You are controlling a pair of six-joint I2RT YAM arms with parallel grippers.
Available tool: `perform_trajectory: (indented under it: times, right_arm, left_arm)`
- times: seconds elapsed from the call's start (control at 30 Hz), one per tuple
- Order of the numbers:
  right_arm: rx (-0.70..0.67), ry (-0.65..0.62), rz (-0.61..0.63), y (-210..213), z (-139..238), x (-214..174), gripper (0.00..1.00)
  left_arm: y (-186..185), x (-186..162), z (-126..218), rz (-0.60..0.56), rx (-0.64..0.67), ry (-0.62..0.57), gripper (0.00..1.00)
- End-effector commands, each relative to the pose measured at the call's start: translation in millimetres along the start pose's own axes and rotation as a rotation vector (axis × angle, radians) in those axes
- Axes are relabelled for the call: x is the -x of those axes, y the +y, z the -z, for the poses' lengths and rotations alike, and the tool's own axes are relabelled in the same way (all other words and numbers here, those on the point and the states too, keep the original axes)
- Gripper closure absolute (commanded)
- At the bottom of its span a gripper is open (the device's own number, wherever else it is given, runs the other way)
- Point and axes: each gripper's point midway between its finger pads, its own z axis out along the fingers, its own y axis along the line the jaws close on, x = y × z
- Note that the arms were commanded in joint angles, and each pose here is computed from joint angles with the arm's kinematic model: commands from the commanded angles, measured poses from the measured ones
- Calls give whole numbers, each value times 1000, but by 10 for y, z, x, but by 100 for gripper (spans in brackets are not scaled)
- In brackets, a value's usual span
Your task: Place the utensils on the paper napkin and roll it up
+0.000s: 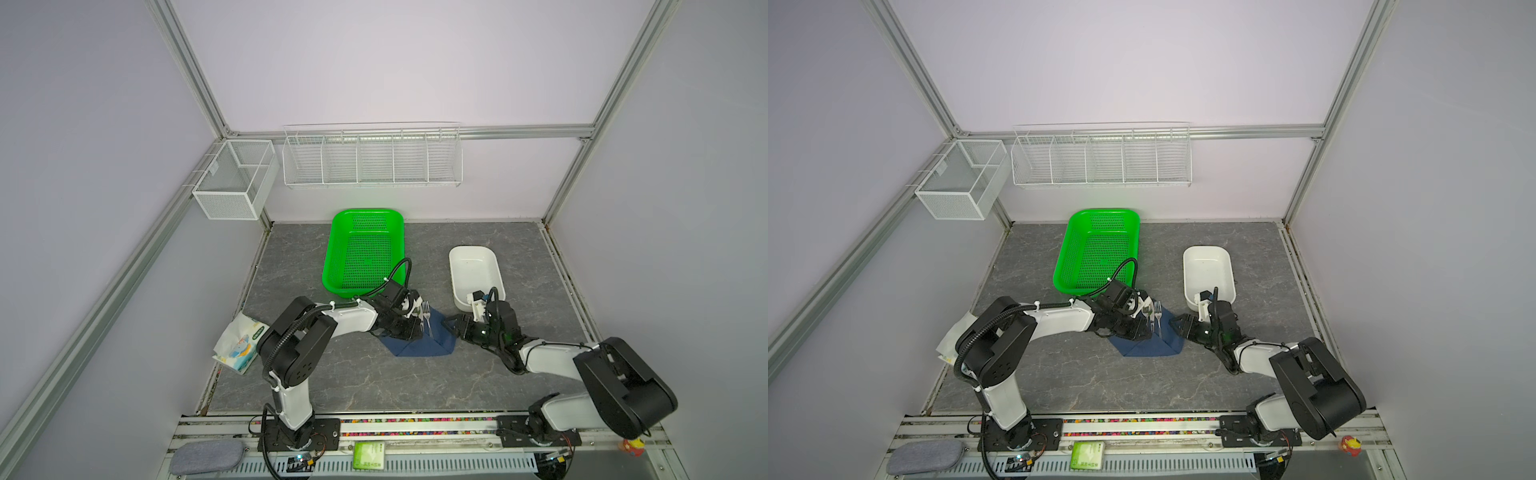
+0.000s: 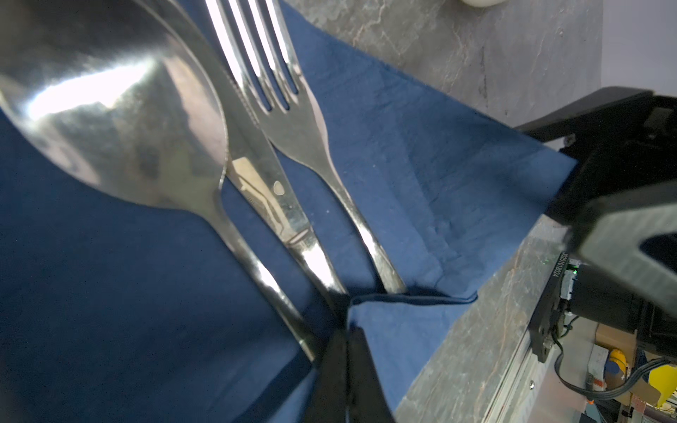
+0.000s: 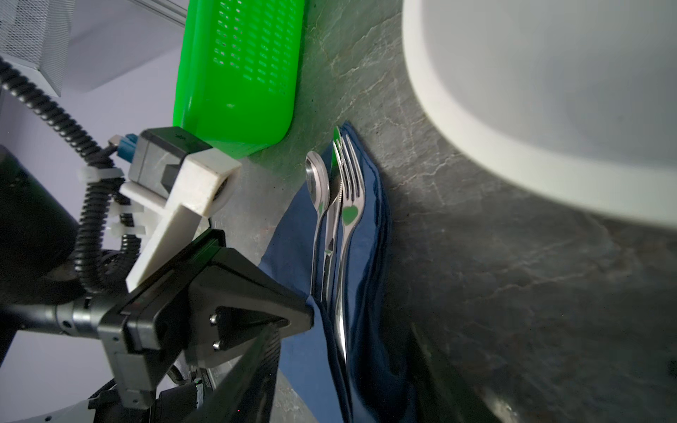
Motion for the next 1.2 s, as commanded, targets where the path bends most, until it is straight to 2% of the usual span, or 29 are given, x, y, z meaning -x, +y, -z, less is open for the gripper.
perform_trajectory:
  times: [0.0, 0.17, 0.33, 0.73, 1.0, 1.17]
  right_arm:
    - [21, 43, 41, 28, 95, -135, 42]
    - [-34, 63, 51, -72, 230, -264, 42]
    - [-5, 64, 58, 37, 274, -280, 40]
    - [9, 90, -29, 115, -18, -332, 37]
    - [-186, 99, -82, -179, 101, -561, 37]
    - [-219, 117, -117, -267, 214, -709, 37]
  left_arm:
    - [-33, 61, 0, -26, 2, -13, 100]
    - [-39, 76, -8, -26, -1, -14, 100]
    - [-30, 71, -18, -25, -1, -15, 100]
    - [-30, 82, -25, -15, -2, -19, 100]
    - [-39, 97, -10, -17, -2, -26, 100]
    - [-38, 94, -6, -18, 1, -25, 100]
